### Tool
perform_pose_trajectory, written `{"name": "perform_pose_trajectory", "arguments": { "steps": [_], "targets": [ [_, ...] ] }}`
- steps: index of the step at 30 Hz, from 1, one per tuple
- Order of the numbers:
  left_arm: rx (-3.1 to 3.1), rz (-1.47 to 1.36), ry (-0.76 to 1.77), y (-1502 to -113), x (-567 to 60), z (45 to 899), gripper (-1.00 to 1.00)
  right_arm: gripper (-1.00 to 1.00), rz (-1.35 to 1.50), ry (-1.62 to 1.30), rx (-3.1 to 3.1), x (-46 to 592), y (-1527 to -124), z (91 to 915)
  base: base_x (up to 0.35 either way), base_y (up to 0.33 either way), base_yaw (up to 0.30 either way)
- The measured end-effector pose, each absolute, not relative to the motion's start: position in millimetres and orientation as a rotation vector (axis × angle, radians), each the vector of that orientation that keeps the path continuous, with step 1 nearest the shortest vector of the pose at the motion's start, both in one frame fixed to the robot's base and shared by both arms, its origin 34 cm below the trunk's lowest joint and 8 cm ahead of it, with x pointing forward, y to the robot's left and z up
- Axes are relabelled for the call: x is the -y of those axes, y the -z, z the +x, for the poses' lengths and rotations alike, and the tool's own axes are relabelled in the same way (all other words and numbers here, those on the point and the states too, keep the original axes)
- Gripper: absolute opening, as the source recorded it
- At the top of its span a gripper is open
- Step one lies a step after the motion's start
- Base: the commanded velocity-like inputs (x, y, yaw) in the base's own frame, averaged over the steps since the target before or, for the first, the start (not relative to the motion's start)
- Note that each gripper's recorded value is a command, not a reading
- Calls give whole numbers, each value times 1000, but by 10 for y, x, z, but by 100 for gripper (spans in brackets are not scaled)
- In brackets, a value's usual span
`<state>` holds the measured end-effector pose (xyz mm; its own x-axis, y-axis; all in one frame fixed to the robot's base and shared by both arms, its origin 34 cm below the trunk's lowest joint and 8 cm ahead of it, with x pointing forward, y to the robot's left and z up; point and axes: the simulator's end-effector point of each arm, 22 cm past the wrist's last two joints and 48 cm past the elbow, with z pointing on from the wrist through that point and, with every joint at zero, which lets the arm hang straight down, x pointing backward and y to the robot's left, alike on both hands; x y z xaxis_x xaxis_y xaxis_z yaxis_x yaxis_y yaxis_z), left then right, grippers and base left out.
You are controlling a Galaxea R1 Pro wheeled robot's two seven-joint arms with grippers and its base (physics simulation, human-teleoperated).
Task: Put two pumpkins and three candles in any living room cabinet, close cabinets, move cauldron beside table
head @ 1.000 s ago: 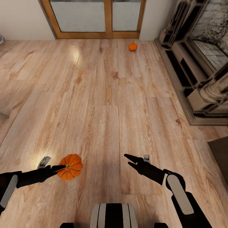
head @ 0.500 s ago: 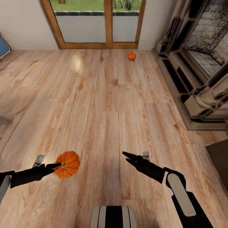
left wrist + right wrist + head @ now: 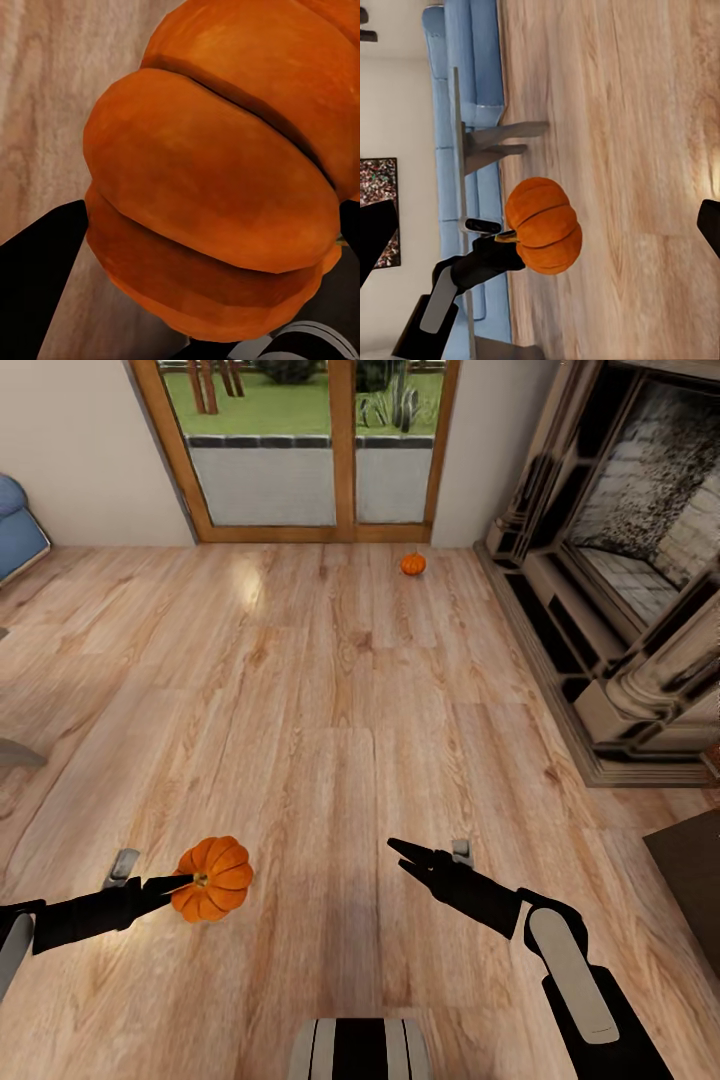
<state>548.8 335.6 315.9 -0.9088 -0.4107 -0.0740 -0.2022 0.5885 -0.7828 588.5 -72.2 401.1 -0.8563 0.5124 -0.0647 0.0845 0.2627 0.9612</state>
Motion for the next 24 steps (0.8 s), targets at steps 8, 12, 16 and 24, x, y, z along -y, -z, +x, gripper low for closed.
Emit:
{"name": "perform_pose_trajectory", "arguments": {
  "steps": [8,12,16,24],
  "targets": [
    [-2547,-484,1219,-3314,-3357,5542,-100,100,513,-1614,-2153,725,-4183,5918,0,0,0],
    [-2534,-471,1218,-3392,-3351,5567,-100,100,495,-1609,-2145,721,-4262,5927,0,0,0],
    [-2521,-460,1217,-3474,-3353,5592,-100,100,479,-1607,-2134,713,-4348,5938,0,0,0],
    [-2496,-436,1212,-3633,-3354,5637,-100,100,468,-1562,-2068,776,-4533,6056,0,0,0]
  ]
}}
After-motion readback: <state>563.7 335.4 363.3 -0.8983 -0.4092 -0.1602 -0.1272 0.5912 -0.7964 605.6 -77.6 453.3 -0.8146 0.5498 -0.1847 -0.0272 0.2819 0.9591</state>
